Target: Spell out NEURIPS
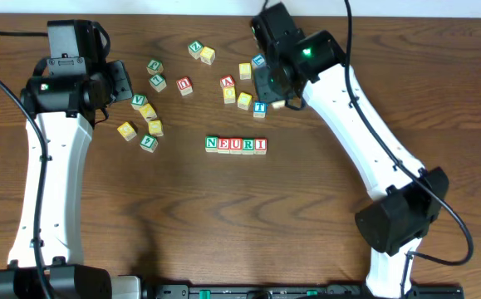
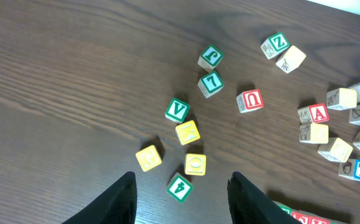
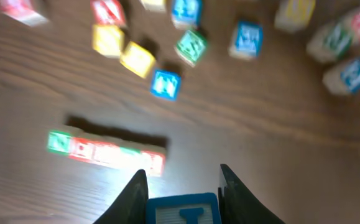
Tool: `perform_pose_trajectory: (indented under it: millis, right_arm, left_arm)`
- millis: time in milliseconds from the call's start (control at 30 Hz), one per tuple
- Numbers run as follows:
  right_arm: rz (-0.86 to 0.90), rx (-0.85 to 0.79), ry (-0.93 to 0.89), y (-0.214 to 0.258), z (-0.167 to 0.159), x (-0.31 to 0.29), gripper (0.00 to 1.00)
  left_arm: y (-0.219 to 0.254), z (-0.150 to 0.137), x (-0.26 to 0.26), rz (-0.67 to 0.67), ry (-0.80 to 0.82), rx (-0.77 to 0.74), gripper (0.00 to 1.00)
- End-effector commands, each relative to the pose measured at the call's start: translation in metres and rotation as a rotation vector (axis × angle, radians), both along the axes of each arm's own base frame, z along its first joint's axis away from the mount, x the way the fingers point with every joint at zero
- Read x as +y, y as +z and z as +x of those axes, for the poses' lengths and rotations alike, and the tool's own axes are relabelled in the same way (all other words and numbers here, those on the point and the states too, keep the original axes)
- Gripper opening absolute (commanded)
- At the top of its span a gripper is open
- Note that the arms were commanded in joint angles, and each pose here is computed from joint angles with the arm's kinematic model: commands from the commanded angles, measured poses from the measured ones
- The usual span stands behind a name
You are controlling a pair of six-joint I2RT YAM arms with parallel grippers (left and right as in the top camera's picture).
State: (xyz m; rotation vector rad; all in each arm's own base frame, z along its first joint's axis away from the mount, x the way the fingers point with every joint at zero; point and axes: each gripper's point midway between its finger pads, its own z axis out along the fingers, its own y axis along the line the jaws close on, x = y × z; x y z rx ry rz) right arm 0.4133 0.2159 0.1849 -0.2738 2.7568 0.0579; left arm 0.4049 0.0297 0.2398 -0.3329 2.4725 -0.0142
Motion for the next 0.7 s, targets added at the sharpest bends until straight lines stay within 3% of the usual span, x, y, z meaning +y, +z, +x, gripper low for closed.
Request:
perform_pose_trajectory:
  millis: [0, 333, 500, 667]
  right_arm:
    - [-0.044, 0.1, -0.085, -0.045, -0.009, -0.017, 0.14]
    - [-0.009, 0.045, -0.125, -0.12, 0.002, -0.015, 0.16]
    - [-0.075, -0.053, -0.12, -0.139, 0.014, -0.027, 0.15]
    - [-0.091, -0.042, -0.114, -0.149, 0.009, -0.031, 0.15]
  left_arm:
    - [0.006, 0.003, 0.003, 0.002, 0.012, -0.013, 0.47]
    - [0.006, 0.003, 0.003, 0.002, 0.012, -0.013, 0.47]
    - [0.006, 0.003, 0.003, 0.002, 0.012, -0.013, 0.47]
    - [0.006, 0.003, 0.003, 0.002, 0.012, -0.013, 0.47]
